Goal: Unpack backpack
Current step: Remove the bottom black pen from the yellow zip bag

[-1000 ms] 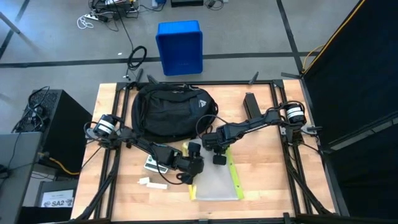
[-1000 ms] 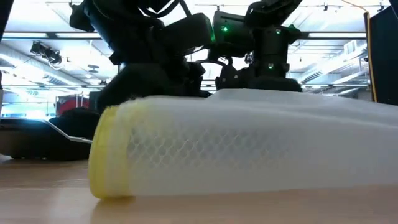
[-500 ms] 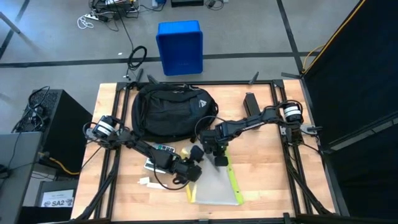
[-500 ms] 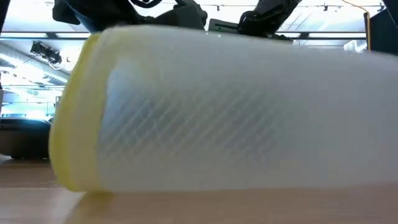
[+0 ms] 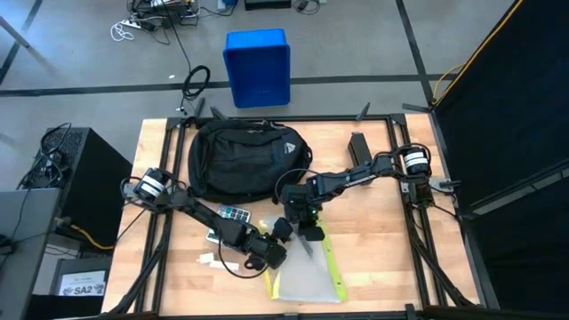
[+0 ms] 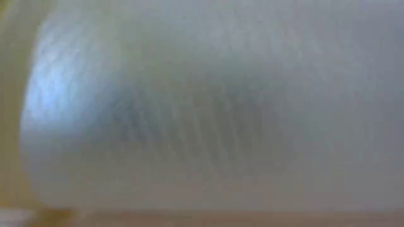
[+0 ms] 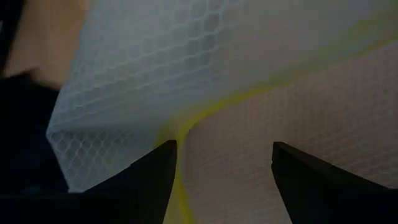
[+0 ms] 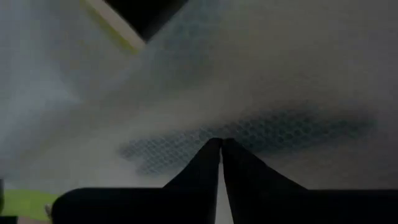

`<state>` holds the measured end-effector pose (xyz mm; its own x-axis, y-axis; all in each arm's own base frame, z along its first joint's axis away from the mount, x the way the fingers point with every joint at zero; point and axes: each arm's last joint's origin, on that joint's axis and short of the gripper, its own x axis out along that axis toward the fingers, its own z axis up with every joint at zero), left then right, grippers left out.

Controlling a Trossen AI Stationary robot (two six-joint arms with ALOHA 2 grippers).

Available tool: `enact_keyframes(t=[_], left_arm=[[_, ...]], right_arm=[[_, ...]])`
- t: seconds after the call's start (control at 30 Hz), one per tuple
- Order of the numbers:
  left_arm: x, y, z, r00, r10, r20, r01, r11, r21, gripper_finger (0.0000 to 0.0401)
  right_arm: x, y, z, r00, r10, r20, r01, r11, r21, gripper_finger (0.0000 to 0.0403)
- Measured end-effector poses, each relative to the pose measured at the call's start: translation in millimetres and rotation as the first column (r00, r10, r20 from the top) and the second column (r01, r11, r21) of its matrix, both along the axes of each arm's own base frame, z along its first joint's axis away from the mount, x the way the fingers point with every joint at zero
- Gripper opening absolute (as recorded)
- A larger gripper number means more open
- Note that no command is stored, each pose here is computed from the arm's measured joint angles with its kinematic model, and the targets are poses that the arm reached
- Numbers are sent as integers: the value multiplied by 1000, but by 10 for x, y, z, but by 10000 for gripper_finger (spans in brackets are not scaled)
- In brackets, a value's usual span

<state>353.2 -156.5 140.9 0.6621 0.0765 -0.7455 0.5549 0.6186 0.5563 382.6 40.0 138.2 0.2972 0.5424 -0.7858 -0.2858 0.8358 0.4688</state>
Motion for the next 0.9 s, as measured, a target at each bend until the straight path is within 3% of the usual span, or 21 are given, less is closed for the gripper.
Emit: enact_keyframes(t=[0.13,0.33,0.57,0.77,0.9], left_arm=[[16,-43,-57,1000,-13,1,13,1000,-17,222],[23,-57,-83,1000,-9,0,9,1000,-24,203],[14,-57,-94,1000,29,-7,-29,998,-57,193],[11,-55,-100,998,56,-10,-57,995,-79,192],[10,-55,-102,998,66,-10,-67,994,-87,192]], right_arm=[[28,24,33,999,15,34,-17,999,34,0],[-30,43,87,1000,-10,-25,11,1000,22,0],[-255,111,511,978,-143,-154,117,978,-171,0],[-448,350,1035,953,-304,8,294,915,-275,0],[-576,720,1178,934,-332,134,358,877,-321,0]])
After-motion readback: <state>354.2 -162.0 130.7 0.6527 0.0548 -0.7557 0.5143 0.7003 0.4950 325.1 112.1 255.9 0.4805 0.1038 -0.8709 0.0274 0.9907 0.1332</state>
